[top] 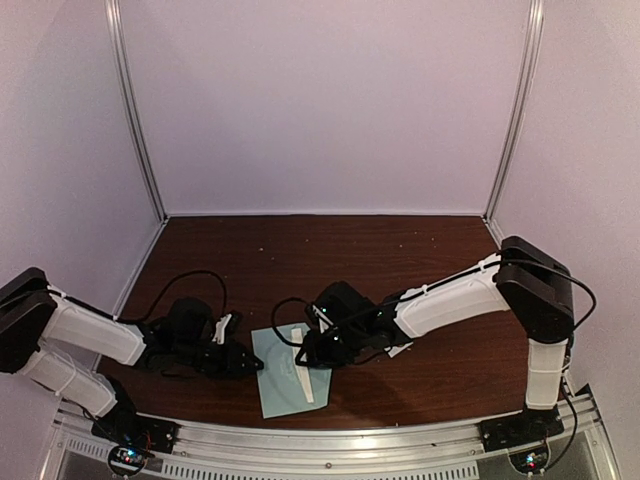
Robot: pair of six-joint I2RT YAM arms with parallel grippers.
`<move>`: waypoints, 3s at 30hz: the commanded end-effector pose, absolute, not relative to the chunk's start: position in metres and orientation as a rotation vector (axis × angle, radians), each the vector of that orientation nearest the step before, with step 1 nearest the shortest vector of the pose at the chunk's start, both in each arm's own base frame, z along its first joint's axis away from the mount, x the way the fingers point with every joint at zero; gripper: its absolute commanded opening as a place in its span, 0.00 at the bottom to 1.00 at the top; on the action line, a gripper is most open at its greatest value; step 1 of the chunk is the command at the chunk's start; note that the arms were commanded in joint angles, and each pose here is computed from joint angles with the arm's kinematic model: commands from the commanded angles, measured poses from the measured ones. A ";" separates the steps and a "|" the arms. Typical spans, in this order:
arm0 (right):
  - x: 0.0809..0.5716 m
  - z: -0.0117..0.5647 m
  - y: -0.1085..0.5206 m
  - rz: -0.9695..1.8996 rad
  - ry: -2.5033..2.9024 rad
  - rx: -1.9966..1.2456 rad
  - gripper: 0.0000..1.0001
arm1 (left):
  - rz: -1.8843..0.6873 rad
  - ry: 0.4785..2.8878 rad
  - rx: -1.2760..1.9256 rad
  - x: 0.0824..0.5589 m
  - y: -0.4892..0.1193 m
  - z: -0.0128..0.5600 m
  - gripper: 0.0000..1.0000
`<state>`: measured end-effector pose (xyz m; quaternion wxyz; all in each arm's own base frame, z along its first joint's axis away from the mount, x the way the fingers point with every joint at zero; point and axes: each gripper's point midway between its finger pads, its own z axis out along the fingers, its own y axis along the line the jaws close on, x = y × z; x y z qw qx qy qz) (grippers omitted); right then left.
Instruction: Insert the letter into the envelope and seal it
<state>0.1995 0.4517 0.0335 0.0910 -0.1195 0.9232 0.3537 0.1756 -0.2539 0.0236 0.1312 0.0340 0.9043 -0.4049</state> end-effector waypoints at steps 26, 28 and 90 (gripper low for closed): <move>0.193 0.012 0.470 1.103 2.773 -0.383 0.29 | -1.208 2.631 0.103 0.174 -0.257 0.015 0.31; 0.192 0.011 0.471 1.102 2.775 -0.391 0.28 | -1.209 2.631 0.103 0.175 -0.257 0.015 0.31; 0.182 0.023 0.470 1.034 2.773 -0.429 0.16 | -1.202 2.624 0.105 0.175 -0.256 0.018 0.30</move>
